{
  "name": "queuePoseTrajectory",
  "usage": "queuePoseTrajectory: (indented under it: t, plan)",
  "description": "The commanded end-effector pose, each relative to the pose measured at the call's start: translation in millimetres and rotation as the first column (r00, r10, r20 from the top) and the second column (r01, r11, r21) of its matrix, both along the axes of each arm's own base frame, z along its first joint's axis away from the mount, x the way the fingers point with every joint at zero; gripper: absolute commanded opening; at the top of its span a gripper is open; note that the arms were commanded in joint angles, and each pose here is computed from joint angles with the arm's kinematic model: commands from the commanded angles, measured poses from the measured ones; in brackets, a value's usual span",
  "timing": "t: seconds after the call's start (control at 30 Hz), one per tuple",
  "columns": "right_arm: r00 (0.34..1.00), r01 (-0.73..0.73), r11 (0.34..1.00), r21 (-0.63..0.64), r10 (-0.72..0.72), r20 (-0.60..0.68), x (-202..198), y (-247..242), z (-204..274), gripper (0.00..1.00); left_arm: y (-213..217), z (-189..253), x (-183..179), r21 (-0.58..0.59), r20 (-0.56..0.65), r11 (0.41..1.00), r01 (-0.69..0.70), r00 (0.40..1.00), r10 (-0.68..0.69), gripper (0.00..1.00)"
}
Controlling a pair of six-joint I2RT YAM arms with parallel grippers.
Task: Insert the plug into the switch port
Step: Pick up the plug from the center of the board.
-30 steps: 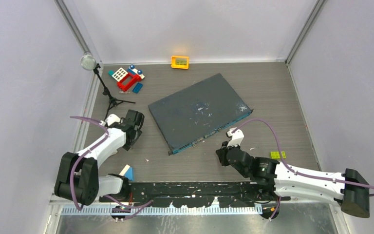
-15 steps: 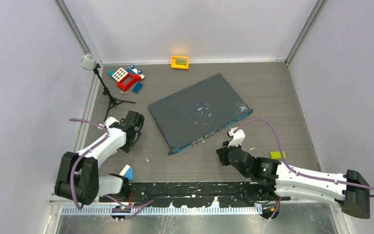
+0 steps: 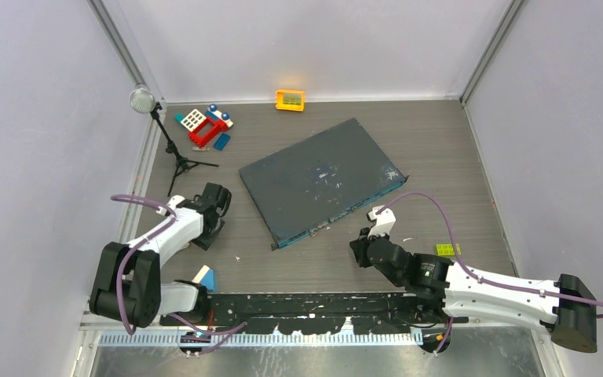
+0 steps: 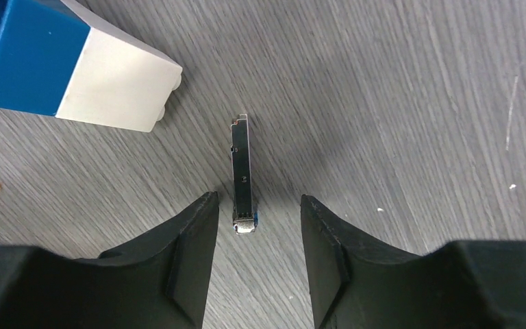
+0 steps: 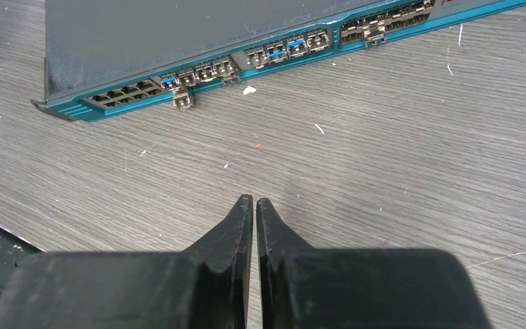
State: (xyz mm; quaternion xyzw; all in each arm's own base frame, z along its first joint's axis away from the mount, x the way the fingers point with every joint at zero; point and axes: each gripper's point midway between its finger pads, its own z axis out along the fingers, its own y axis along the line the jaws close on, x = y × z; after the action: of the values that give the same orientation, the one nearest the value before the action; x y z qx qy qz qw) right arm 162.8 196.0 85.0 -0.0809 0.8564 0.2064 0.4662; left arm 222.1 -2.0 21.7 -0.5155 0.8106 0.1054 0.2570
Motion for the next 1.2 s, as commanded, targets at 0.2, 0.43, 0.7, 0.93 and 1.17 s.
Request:
queuePoseTrajectory:
  t: [0.2,0.43,0.7,0.93,1.17]
  plan:
    - [0.999,0.025,0.999,0.040,-0.026,0.041,6,-1,20,0.12,3,-11,0,0.005,-0.008,0.999,-0.042,0.999,0.042,0.23]
    - [0.998,0.036,0.999,0.035,-0.038,0.058,7,-7,27,0.12,-11,6,20,-0.031,0.065,0.995,0.099,0.993,-0.097,0.07]
    - [0.988,0.082,0.994,0.073,-0.090,0.124,10,-27,57,0.11,-83,80,32,-0.004,0.313,0.838,0.546,0.796,-0.518,0.00]
    - [0.970,0.000,0.986,0.166,-0.041,0.241,6,-31,87,0.11,-226,134,2,0.107,0.513,0.255,0.961,0.166,-0.842,0.00]
    - [0.892,-0.255,0.957,0.138,0.178,0.417,-14,-18,107,0.14,-304,137,-53,0.147,0.497,-0.295,0.944,-0.329,-0.803,0.00]
